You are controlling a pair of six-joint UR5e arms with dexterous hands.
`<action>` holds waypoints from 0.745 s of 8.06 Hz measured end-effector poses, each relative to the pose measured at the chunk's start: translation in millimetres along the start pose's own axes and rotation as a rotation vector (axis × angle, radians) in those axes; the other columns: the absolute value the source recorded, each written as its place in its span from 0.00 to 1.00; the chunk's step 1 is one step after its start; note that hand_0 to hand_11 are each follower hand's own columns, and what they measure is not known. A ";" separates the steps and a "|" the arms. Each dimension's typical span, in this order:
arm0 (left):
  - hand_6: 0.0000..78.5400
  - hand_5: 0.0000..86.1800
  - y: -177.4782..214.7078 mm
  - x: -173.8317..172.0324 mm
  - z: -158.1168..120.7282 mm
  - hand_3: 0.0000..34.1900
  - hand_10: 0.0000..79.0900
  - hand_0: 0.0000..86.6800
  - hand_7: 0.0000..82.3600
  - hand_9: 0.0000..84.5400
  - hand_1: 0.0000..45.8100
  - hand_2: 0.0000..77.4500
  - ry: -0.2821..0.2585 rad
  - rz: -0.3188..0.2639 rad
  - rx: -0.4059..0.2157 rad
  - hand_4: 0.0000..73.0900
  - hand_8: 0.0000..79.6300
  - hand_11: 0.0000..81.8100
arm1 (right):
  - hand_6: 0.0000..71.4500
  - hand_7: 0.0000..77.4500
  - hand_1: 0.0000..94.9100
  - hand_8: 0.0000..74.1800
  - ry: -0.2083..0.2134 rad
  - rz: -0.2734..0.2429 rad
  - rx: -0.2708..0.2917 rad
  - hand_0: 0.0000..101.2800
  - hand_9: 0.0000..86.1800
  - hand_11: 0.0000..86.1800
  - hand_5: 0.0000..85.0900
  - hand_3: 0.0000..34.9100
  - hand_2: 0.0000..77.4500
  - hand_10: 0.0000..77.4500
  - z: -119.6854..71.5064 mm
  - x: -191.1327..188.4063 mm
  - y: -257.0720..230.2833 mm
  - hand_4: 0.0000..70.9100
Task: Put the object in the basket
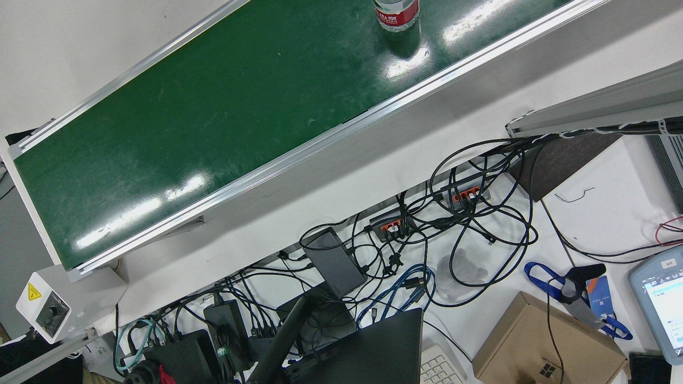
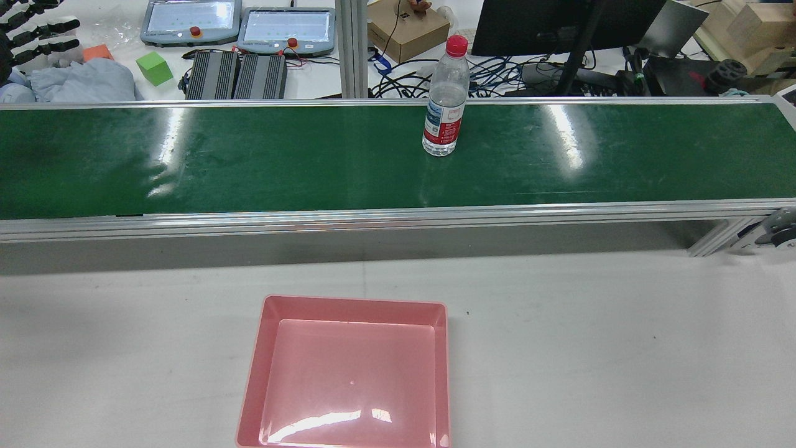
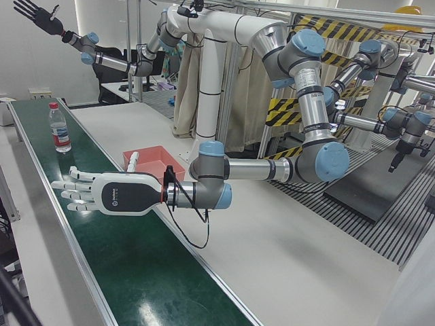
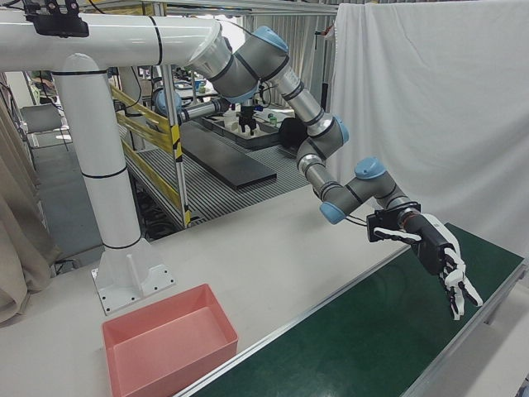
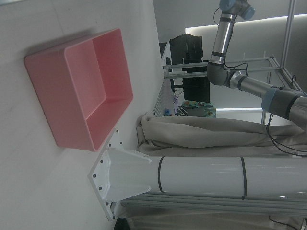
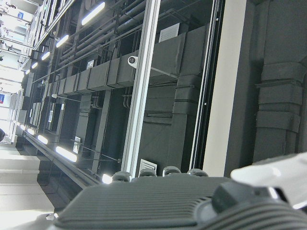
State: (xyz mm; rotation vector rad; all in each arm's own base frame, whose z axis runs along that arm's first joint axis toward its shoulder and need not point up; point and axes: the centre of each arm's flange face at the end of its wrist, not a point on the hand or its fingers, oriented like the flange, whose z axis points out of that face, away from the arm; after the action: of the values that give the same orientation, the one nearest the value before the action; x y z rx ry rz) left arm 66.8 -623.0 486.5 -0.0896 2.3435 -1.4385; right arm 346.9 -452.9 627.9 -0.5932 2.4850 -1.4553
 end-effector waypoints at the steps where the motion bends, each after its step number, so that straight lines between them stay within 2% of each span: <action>1: 0.08 0.40 -1.1 -0.6 -1.0 0.26 0.11 0.56 0.07 0.15 0.04 0.01 -0.001 0.000 0.004 0.06 0.16 0.16 | 0.00 0.01 0.00 0.00 0.000 0.000 0.000 0.00 0.00 0.00 0.00 0.01 0.01 0.00 0.0 0.0 0.0 0.01; 3: 0.08 0.41 -1.0 -1.4 0.0 0.26 0.11 0.56 0.07 0.15 0.07 0.01 0.002 0.003 -0.007 0.06 0.16 0.16 | 0.00 0.01 0.00 0.00 0.000 -0.001 0.000 0.00 0.00 0.00 0.00 0.01 0.01 0.00 -0.1 0.0 -0.1 0.01; 6: 0.08 0.41 3.7 0.2 4.1 0.26 0.11 0.56 0.07 0.15 0.07 0.01 0.008 0.007 -0.029 0.04 0.16 0.17 | 0.00 0.01 0.00 0.00 0.000 -0.001 0.000 0.00 0.00 0.00 0.00 0.00 0.01 0.00 0.0 0.0 -0.1 0.01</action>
State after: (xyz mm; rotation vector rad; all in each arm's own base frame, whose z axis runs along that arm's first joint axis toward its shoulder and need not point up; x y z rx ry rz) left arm 68.6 -624.7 481.6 -0.0831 2.3693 -1.4046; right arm 346.9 -452.9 628.0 -0.5939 2.4849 -1.4557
